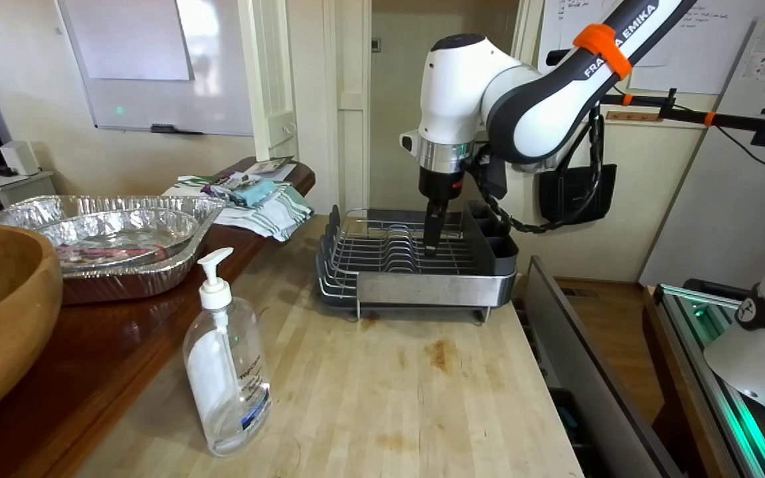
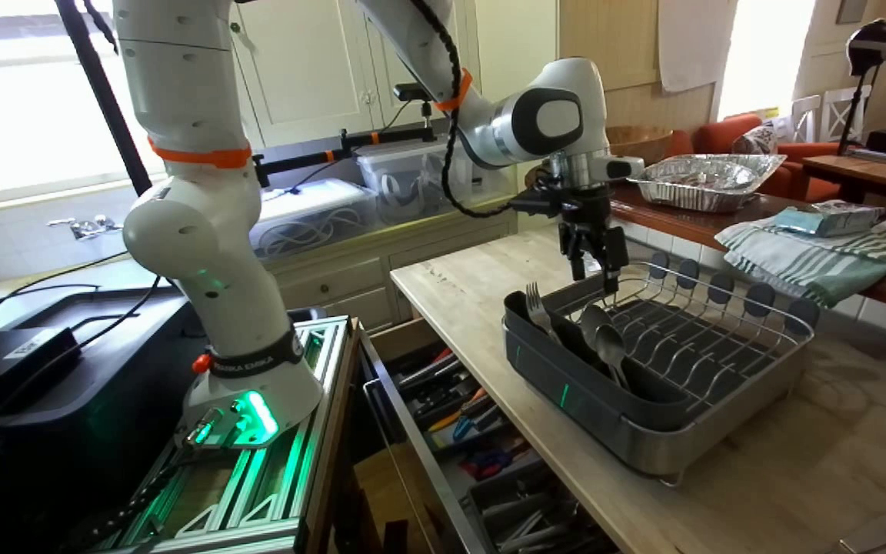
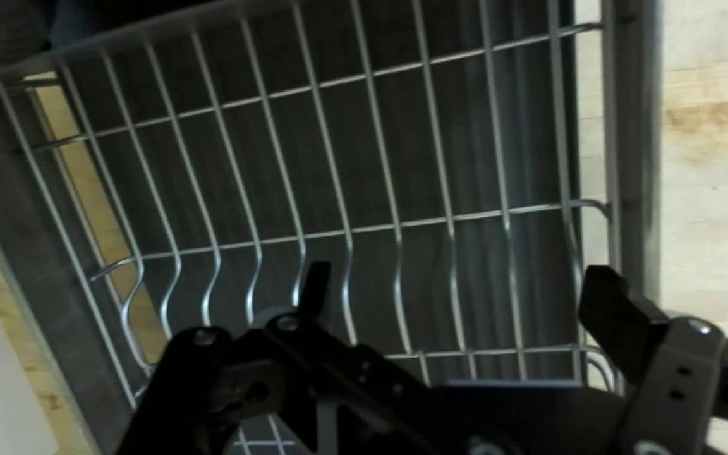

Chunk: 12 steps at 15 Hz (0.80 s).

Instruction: Rotate the dishrack.

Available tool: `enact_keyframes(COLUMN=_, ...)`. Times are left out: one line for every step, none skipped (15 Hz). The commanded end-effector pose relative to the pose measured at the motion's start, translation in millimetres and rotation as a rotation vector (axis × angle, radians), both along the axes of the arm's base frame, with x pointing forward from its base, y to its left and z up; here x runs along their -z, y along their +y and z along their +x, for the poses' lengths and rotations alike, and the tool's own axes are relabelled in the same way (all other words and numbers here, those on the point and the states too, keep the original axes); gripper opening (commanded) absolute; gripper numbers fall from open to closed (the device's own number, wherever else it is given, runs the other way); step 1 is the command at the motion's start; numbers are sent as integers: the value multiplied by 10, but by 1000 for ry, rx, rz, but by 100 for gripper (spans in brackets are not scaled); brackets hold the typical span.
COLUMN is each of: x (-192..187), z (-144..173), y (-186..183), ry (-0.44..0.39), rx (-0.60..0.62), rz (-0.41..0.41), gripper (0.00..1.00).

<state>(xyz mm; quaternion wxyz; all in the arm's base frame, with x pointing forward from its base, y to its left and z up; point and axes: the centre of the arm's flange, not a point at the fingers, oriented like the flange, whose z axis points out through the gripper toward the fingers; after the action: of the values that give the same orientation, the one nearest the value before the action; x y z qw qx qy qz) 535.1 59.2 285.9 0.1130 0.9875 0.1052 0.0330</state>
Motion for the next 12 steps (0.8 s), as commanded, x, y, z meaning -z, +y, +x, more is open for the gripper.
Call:
enact_keyframes(x=47, z=-190, y=136, ry=57, rx=-14, rz=90, gripper=100)
enact_keyframes(x=68, z=-215, y=165, ry=71, rx=-22, rz=119, gripper=100)
enact_keyframes(x=87, z=-233, y=191, ry=86, rx=-34, rz=144, gripper=100)
enact_keyframes(x=99, z=-246, y=210, ry=92, rx=-44, rz=160, gripper=100)
enact_keyframes(x=123, z=-252, y=226, ry=108, rx=-55, rz=171, gripper=100)
enact_keyframes(x=158, z=-254, y=234, ry=114, rx=-60, rz=181, gripper=100)
enact_keyframes(x=202, z=-250, y=236, ry=118, rx=-70, rz=186, gripper=100)
enact_keyframes(x=232, z=-249, y=232, ry=122, rx=-86, rz=190, gripper=100)
enact_keyframes(x=264, z=-243, y=230, ry=127, rx=-103, rz=187, gripper=98)
enact_keyframes(x=282, z=-240, y=228, ry=130, rx=-122, rz=188, gripper=74)
enact_keyframes(x=298, z=-236, y=225, ry=133, rx=-146, rz=187, gripper=73)
enact_keyframes(x=309, z=-235, y=223, ry=136, rx=-173, rz=184, gripper=70)
